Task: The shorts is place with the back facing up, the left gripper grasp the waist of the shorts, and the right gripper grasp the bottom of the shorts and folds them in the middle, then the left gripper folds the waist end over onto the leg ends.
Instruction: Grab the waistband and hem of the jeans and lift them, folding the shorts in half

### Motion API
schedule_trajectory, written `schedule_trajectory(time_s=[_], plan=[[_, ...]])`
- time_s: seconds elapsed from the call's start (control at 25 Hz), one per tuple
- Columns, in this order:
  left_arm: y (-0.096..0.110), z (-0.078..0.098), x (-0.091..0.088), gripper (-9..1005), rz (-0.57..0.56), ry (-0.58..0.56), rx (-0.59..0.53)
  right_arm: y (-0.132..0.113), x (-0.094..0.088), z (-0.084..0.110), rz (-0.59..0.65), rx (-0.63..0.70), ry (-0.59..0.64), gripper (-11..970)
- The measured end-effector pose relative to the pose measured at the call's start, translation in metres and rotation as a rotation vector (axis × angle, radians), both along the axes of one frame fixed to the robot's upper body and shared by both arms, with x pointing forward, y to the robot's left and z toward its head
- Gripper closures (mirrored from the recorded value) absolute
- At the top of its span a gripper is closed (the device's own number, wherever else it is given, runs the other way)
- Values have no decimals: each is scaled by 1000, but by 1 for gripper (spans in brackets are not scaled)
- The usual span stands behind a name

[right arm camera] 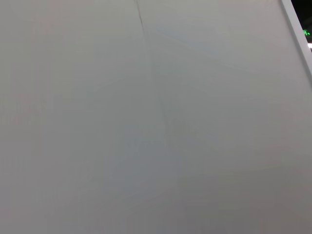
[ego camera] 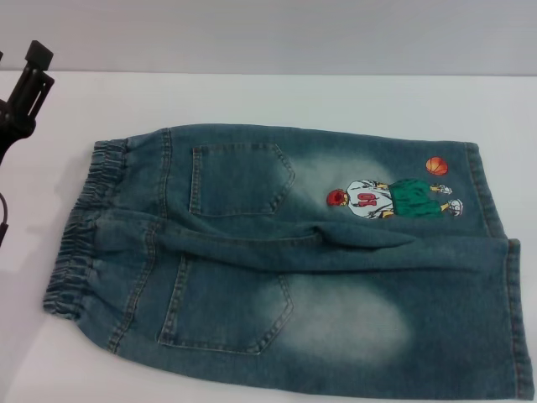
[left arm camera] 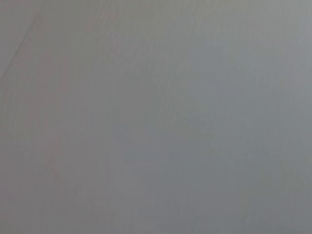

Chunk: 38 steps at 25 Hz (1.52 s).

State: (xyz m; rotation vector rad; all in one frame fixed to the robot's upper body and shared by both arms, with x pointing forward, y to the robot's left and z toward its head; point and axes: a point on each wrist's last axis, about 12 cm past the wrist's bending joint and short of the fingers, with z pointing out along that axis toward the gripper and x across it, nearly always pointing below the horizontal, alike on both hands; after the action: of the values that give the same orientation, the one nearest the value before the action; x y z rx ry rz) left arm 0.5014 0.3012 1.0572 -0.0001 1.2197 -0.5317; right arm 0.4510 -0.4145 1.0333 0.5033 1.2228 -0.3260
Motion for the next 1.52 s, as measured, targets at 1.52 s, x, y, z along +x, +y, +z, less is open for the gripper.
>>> schedule_trajectory(time_s=[1.52], plan=[[1, 1, 5, 184, -10, 14, -3, 1, 10, 1, 11, 13, 10, 368]])
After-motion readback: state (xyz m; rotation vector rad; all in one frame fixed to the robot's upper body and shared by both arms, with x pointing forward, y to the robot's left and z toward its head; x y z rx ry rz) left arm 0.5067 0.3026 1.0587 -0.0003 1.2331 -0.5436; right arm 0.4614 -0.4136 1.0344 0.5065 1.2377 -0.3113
